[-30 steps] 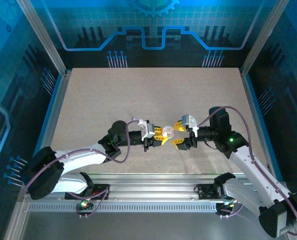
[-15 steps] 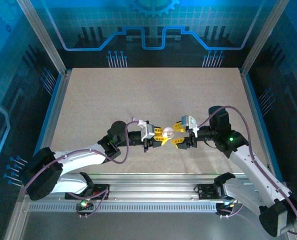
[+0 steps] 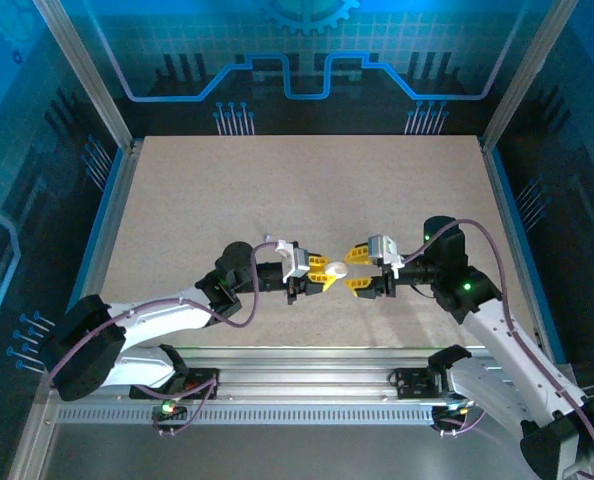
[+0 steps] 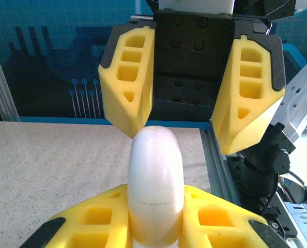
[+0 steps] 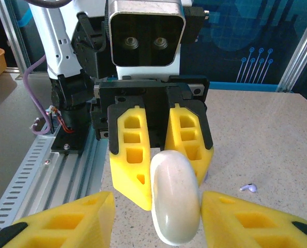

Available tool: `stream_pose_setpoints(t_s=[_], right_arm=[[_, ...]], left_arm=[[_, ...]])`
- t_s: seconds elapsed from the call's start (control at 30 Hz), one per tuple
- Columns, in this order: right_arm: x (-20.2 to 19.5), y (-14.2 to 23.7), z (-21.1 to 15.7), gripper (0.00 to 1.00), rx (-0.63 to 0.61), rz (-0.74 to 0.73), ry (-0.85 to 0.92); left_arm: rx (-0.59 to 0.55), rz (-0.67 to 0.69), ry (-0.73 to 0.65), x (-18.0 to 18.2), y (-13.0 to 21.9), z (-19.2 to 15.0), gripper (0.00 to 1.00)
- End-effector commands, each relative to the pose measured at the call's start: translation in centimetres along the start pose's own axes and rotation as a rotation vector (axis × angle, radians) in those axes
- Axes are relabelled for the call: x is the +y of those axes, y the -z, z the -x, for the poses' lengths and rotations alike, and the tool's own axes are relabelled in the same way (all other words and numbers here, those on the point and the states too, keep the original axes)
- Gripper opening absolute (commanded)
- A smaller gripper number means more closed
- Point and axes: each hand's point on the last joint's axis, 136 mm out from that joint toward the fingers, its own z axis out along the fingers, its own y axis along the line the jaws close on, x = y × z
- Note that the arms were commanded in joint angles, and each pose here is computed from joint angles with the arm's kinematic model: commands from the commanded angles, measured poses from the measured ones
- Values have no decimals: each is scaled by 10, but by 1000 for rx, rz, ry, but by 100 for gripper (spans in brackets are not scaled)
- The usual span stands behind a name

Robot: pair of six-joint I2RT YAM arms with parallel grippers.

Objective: Insert wireless bluetooth earbuds into charging case

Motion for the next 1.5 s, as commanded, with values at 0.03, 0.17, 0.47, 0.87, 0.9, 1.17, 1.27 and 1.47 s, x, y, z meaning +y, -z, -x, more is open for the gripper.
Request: stream_pose_setpoints(t_s=[0.03,0.17,0.47,0.87,0.9,1.17,1.27,1.47], right_arm=[[0,-1,2,46,-3,27,5],[0,-3,2,44,3,39,12],[-2,-8,2,30,3,65,20],[-4,-7,-2,14,30,40,48],[-5,-7,-3,13,35,35,48],[-52,2,-46,14,207,-131,-113],[-65,3,-62,17,267,-144,-217],[-100,6,-86,18,391,-250,-357]], left_arm=[[-34,-25,-45,-6,0,13,22],[-38,-28,-46,-6,1,15,22],[-44,-44,-50,-10,1,16,22],[-45,-19,-59,-6,1,16,35],[-44,-7,-58,-4,1,14,43],[7,189,-16,26,10,-11,79],[18,281,12,40,17,-21,82],[88,420,128,56,35,-50,86]])
